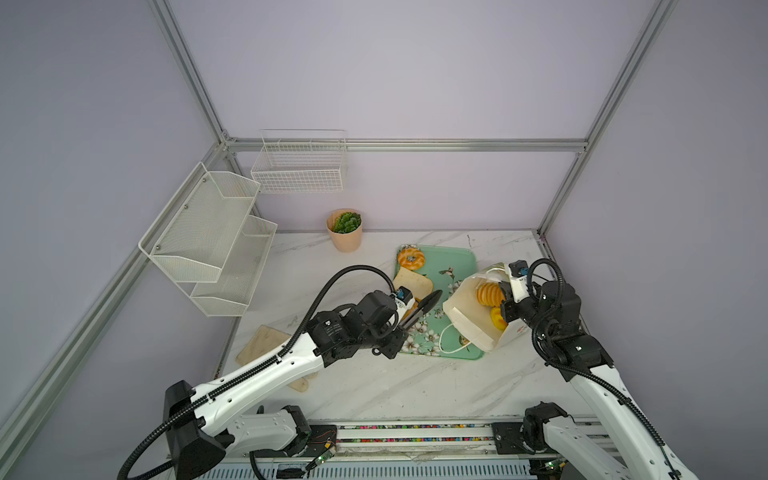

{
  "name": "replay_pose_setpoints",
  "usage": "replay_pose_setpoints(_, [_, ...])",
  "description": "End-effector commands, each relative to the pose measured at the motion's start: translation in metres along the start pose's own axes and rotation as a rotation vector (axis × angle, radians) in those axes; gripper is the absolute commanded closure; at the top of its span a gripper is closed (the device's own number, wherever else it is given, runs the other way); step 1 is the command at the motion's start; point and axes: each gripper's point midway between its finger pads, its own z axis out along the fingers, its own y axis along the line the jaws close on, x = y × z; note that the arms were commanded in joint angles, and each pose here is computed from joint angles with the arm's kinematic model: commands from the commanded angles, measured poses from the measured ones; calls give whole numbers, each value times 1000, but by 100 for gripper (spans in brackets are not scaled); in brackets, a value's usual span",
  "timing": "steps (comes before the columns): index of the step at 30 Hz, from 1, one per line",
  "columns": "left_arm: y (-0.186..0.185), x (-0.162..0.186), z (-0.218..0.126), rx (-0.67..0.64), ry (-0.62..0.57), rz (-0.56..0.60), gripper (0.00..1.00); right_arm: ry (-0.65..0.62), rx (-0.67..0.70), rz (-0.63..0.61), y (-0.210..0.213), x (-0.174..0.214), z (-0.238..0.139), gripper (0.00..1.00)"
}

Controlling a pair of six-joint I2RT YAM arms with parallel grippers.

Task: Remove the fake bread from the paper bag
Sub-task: 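Reach the left gripper's tongs back into the bag opening, then close the tongs on the striped yellow pastry inside the bag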

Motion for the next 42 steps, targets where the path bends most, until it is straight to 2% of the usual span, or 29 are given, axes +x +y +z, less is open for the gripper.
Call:
replay_pose_setpoints(1, [-33,-43,-17,79,-108,142,84,-41,-45,-29,7,-11,-7,100])
replay_pose_setpoints(7, [-56,-51,6,95,-78,300,86,-34,-73,-32,12,-12,-9,100])
replay_pose_setpoints(10, [-61,-54,30,74,-39,369,85,-40,-105,-34,18,-12,-12,100])
replay_pose_setpoints(15, [-63,-72,65,-19,-43,510,72,-61,-148,-36,26,-14,-16,100])
replay_pose_setpoints(18, [-57,-84,87,-97,-56,577,70,-65,-164,-37,29,-13,-17,100])
replay_pose_setpoints(24, [-42,-100,118,-238,-69,602,68,-58,-171,-28,30,-13,-16,100])
replay_pose_setpoints(32, [-24,-109,129,-354,-73,622,67,-33,-164,-19,28,-8,-10,100])
replay_pose_setpoints(39, [-21,-110,140,-379,-71,666,55,-15,-167,-18,28,-6,-3,100])
replay_pose_setpoints(42, [-22,-110,149,-382,-62,690,54,-14,-167,-18,28,-5,-3,100])
